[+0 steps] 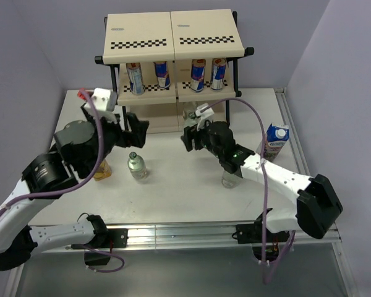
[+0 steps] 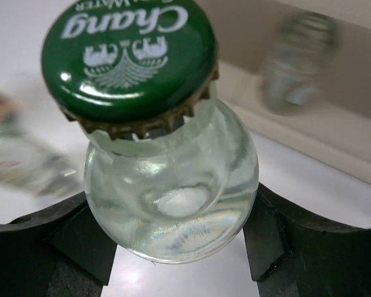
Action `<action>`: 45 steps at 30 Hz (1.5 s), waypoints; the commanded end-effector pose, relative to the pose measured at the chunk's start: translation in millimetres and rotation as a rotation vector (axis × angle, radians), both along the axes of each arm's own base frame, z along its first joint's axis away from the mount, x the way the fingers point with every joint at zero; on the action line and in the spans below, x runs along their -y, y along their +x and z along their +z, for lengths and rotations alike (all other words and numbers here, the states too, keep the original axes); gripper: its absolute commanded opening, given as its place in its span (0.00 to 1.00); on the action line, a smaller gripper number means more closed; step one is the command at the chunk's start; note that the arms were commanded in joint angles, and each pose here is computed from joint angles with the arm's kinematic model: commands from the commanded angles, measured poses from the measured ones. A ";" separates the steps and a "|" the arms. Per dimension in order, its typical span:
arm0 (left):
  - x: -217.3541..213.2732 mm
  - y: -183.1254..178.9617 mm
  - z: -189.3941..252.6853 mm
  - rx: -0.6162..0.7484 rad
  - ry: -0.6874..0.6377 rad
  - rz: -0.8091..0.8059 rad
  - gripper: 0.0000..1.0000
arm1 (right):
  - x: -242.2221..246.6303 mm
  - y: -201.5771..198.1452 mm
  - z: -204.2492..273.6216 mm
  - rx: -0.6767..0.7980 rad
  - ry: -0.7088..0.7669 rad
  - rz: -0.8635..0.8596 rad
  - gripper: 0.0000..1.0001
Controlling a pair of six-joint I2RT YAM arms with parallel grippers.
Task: Place and organize the beverage onto the shelf
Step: Pick up the drink from the center of the board, then adjust the drink.
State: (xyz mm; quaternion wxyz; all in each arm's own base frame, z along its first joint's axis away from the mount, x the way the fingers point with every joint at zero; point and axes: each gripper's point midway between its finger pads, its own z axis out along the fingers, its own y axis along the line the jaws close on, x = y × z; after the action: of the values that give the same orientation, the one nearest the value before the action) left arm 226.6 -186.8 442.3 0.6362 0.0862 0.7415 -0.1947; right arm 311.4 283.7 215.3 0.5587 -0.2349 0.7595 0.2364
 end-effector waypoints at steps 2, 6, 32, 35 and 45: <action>-37.4 -11.6 -13.7 0.025 -0.021 0.074 0.99 | 54.2 74.0 60.6 0.222 0.157 -0.331 0.00; -56.9 -16.0 -37.2 0.024 0.016 0.118 0.99 | 77.4 103.9 43.0 0.200 0.146 -0.397 0.00; -62.1 -24.6 -69.4 0.072 0.027 0.067 0.99 | 117.1 181.7 -17.6 0.245 0.171 -0.545 0.00; -63.1 -23.9 -73.5 0.067 0.037 0.075 1.00 | 119.5 185.4 -21.2 0.251 0.171 -0.549 0.00; -60.4 -23.7 -76.3 0.070 0.039 0.063 1.00 | 122.3 198.8 -14.7 0.295 0.172 -0.552 0.00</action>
State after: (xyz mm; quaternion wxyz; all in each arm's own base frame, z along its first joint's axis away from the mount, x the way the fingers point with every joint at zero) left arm 202.7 -124.3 357.9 0.6538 0.0807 0.7379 -0.1465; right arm 475.8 157.4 89.4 0.5974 -0.0367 0.7976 0.0750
